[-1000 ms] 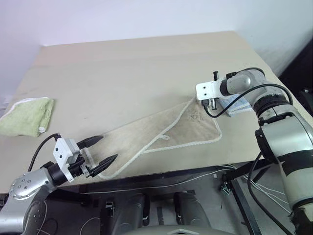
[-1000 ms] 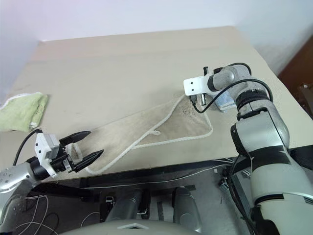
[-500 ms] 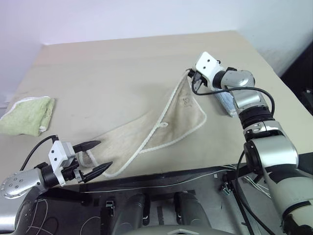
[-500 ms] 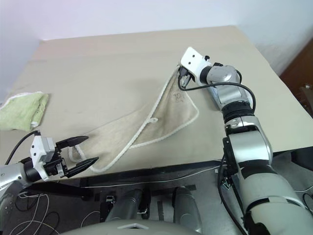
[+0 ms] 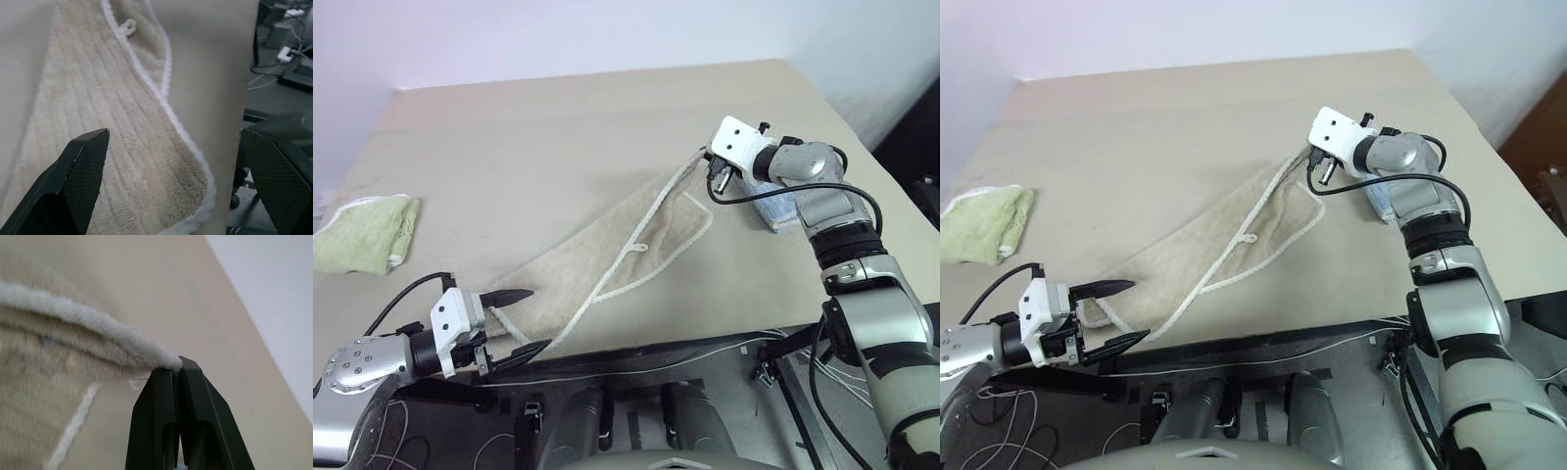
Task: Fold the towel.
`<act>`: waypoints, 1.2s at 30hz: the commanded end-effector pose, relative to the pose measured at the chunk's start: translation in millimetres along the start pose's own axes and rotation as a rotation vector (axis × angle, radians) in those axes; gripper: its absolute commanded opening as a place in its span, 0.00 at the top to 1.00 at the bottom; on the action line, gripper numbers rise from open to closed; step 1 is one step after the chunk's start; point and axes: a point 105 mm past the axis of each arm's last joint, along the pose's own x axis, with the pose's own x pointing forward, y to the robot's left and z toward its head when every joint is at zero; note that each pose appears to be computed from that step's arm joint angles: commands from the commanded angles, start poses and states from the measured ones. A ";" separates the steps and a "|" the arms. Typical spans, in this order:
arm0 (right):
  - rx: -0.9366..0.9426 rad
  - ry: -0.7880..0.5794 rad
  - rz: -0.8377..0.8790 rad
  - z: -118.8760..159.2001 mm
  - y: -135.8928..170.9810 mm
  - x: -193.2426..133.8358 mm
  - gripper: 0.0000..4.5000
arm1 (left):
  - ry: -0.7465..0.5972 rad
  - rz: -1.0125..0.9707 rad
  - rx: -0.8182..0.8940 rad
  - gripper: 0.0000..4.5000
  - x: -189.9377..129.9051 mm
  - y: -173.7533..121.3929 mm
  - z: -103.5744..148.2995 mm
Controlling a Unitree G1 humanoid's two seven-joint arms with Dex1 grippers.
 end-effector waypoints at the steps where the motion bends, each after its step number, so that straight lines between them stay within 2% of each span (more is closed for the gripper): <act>1: -0.053 -0.049 -0.005 20.6 -13.0 -3.7 0.99 | 0.010 -0.028 0.021 0.00 0.6 -7.0 -4.7; 4: -0.061 -0.061 -0.012 26.6 -15.6 -2.8 0.99 | 0.042 -0.022 0.025 0.00 -3.2 -11.0 -18.0; 8: -0.055 -0.074 -0.018 33.4 -16.5 -1.5 0.99 | 0.055 0.000 0.048 0.00 -2.9 -11.2 -23.5; 13: -0.053 -0.076 -0.035 35.7 -19.8 -2.2 0.99 | 0.031 0.043 0.082 0.00 6.6 -9.3 -18.4; 23: -0.053 -0.056 -0.059 31.4 -24.2 -5.1 0.99 | 0.121 -0.032 0.166 0.00 9.6 -14.5 -16.6; 27: -0.052 -0.045 -0.069 28.2 -25.4 -5.7 1.00 | 0.182 -0.051 0.159 0.19 8.7 -16.7 -24.2; 33: -0.063 -0.035 -0.075 26.1 -25.9 -5.8 1.00 | 0.220 -0.077 0.058 0.66 5.7 -28.4 -37.0; 36: -0.063 -0.032 -0.085 25.5 -29.1 -6.5 1.00 | 0.228 -0.046 0.060 0.88 8.8 -9.1 -39.6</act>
